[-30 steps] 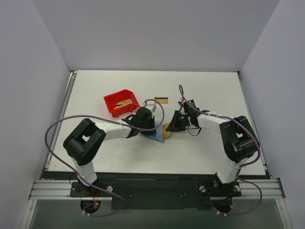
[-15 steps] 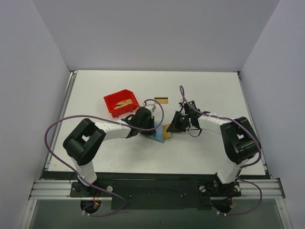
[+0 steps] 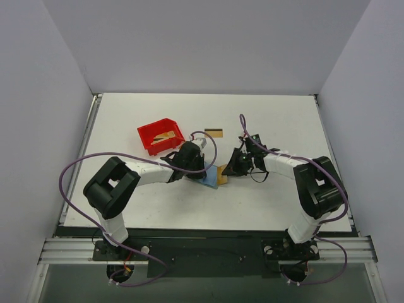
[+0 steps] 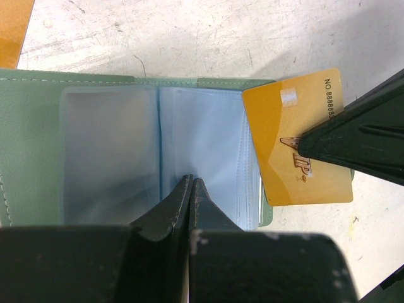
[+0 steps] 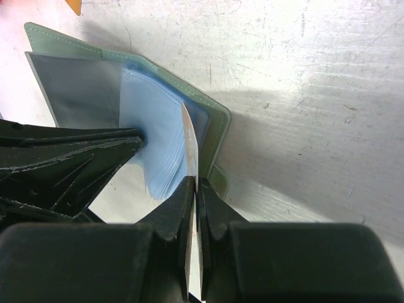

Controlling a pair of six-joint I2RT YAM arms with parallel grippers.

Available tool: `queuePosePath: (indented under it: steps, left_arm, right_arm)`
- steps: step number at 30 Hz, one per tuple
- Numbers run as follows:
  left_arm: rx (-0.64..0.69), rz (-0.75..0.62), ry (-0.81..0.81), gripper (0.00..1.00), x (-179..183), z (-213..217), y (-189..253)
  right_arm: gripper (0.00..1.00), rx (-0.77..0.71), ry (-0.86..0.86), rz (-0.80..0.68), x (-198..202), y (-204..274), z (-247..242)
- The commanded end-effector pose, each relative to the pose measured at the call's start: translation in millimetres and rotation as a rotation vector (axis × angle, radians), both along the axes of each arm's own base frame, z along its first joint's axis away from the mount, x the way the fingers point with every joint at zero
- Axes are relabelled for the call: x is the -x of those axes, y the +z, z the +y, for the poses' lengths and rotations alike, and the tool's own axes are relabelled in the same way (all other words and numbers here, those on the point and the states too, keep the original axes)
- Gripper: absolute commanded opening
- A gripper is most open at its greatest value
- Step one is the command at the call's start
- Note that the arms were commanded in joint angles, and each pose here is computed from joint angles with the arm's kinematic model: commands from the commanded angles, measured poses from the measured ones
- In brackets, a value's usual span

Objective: Put the credit cards into the card holder
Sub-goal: Open the card holder at the center of the board.

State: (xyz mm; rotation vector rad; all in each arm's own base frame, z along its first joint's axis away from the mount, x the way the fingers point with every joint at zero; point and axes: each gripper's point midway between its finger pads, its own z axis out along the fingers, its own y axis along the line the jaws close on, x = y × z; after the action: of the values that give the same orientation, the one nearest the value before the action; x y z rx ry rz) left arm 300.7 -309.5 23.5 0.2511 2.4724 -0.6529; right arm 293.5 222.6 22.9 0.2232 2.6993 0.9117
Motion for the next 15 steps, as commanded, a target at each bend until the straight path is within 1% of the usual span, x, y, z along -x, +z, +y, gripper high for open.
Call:
queuePosePath:
  steps: [1, 15]
  left_arm:
    - [-0.156, 0.081, 0.047, 0.0, 14.8, 42.5, -31.8]
    - [-0.157, 0.087, 0.046, 0.0, 15.7, 42.5, -33.0]
  right_arm:
    - [0.0, 0.071, -0.036, 0.023, 8.8, -5.9, -18.3]
    - [0.0, 0.063, -0.03, 0.029, 9.3, -6.1, -16.8]
